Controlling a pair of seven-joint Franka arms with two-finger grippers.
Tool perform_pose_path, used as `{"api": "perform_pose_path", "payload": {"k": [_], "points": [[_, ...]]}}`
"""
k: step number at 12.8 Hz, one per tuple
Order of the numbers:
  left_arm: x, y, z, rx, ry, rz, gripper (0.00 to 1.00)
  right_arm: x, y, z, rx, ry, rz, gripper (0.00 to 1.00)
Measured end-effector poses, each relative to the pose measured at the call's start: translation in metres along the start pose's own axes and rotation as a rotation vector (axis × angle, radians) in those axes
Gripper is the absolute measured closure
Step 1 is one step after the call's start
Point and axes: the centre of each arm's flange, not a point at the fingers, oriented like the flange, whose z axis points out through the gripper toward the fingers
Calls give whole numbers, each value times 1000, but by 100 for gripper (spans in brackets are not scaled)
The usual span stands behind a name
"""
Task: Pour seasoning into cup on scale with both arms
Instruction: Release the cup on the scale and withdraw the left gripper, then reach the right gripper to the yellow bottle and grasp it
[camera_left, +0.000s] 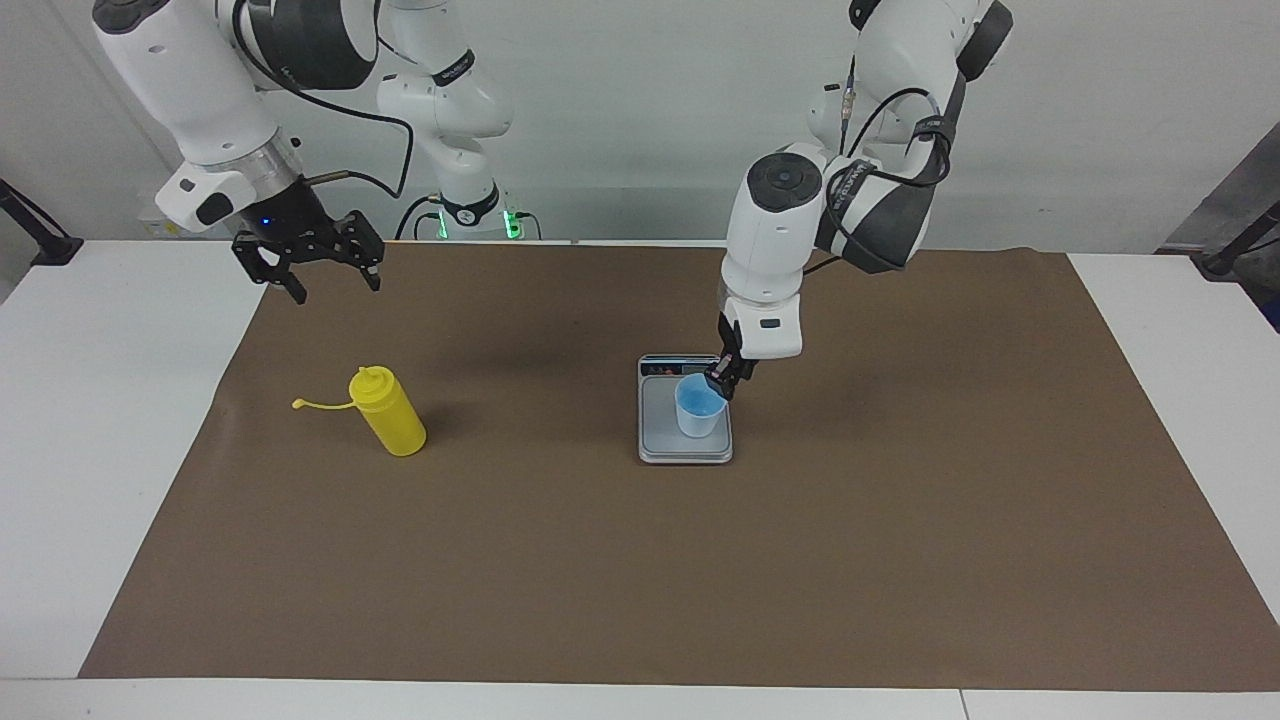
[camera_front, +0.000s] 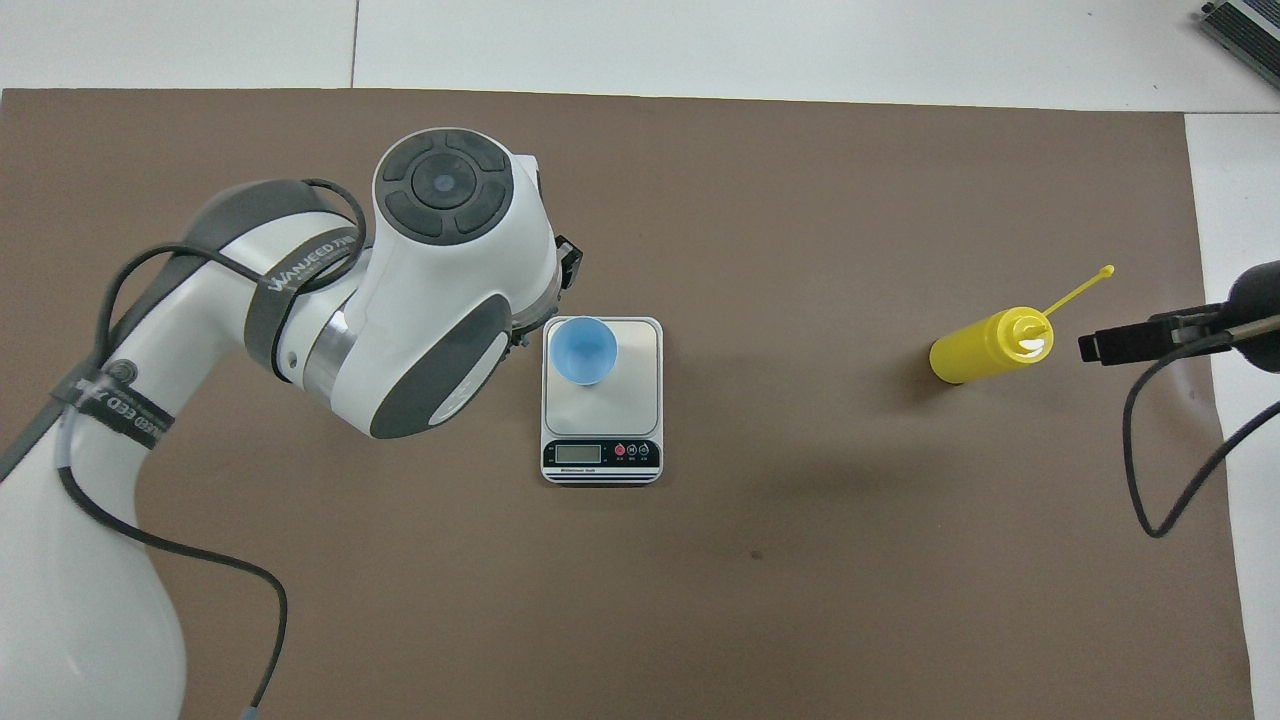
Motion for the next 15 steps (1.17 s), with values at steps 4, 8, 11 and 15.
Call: {"api": "perform_pose_path", "payload": {"k": [4, 8, 11, 15], "points": [[55, -20, -56, 51, 6, 81, 54, -19, 31, 33, 91, 156, -186, 0], [129, -58, -78, 106, -44, 231, 52, -45, 71, 70, 174, 264, -290, 0], [199, -108, -97, 106, -93, 351, 52, -64, 98, 103, 246, 363, -368, 0], [269, -177, -115, 92, -102, 589, 47, -74, 130, 148, 316, 464, -440, 0]]}}
